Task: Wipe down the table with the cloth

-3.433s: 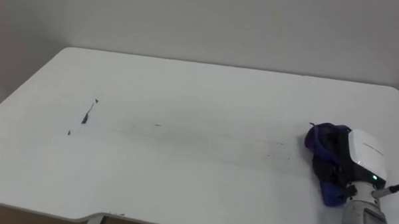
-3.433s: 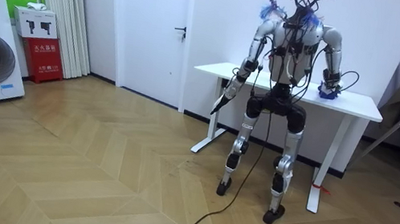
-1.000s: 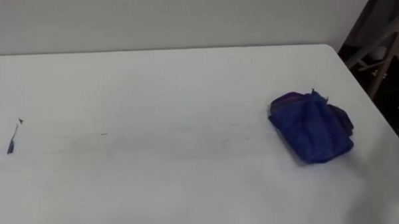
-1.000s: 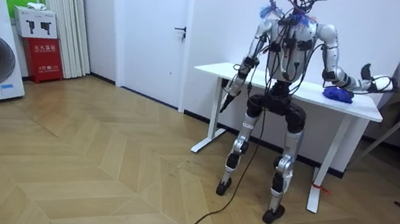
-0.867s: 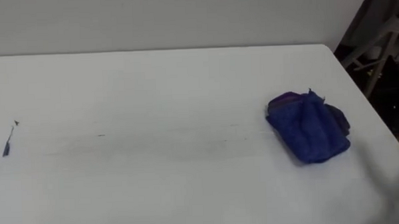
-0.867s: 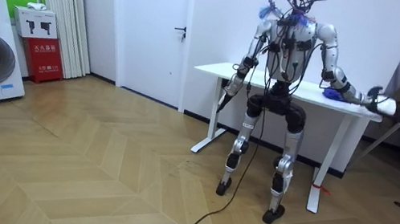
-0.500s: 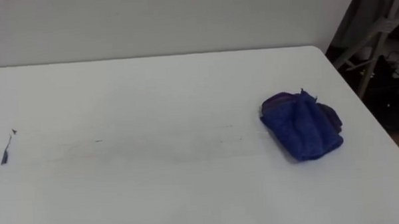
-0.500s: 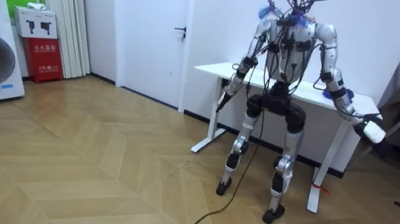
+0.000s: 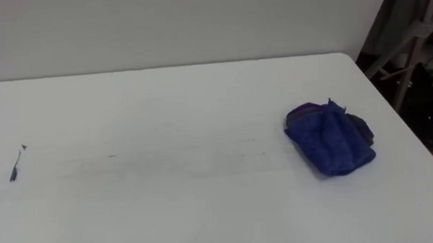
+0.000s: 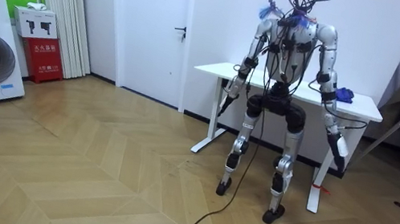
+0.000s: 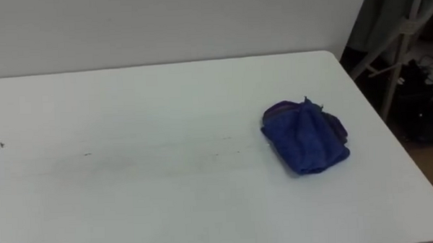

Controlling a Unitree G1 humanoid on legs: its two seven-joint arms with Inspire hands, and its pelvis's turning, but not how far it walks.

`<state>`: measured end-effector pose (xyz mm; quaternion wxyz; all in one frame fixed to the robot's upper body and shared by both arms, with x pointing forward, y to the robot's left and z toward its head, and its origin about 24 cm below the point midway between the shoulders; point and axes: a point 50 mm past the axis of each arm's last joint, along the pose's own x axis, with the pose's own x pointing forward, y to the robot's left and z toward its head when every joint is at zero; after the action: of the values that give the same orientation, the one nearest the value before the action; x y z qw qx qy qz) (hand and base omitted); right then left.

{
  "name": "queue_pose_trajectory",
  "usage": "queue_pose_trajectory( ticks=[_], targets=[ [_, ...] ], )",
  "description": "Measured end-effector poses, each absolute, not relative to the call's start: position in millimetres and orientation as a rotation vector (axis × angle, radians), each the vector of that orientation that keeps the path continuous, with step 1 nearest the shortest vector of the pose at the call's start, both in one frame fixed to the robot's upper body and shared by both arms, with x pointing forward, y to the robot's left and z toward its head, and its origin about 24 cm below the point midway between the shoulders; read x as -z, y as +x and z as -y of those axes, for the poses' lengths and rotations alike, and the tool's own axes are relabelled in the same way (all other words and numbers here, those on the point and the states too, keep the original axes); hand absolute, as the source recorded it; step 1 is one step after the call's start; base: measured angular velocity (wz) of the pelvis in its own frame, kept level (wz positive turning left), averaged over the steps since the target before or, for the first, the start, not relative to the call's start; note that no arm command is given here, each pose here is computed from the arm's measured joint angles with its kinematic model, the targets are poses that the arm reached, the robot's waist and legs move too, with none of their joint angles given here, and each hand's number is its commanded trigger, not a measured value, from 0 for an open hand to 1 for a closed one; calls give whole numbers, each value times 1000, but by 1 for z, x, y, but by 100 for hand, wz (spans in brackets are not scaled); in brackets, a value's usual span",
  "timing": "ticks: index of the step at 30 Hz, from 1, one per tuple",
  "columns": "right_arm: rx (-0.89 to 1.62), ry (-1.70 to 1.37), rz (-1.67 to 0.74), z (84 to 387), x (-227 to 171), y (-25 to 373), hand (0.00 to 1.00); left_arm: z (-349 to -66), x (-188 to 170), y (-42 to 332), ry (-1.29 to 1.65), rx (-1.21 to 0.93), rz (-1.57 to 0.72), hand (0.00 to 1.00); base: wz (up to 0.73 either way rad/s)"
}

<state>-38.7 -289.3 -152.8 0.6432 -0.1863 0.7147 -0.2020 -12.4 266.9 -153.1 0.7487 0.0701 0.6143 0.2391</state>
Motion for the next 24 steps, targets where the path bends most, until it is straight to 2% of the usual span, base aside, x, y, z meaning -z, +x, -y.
queue_pose_trajectory(
  ticks=[7, 10, 12, 24],
  targets=[
    [173, -550, -1583, 268, 163, -7, 0, -256, 156, -8, 194, -458, -1350, 0, 2],
    [92, -584, -1582, 264, 164, -4, 0, -254, 157, -8, 202, -443, -1353, 0, 4],
    [15, -595, -1609, 259, 165, -8, 0, -254, 157, -10, 206, -445, -1356, 0, 0],
    [-68, -450, -1754, 245, 168, -36, 0, -241, 162, -24, 233, -422, -1459, 0, 1]
  ],
)
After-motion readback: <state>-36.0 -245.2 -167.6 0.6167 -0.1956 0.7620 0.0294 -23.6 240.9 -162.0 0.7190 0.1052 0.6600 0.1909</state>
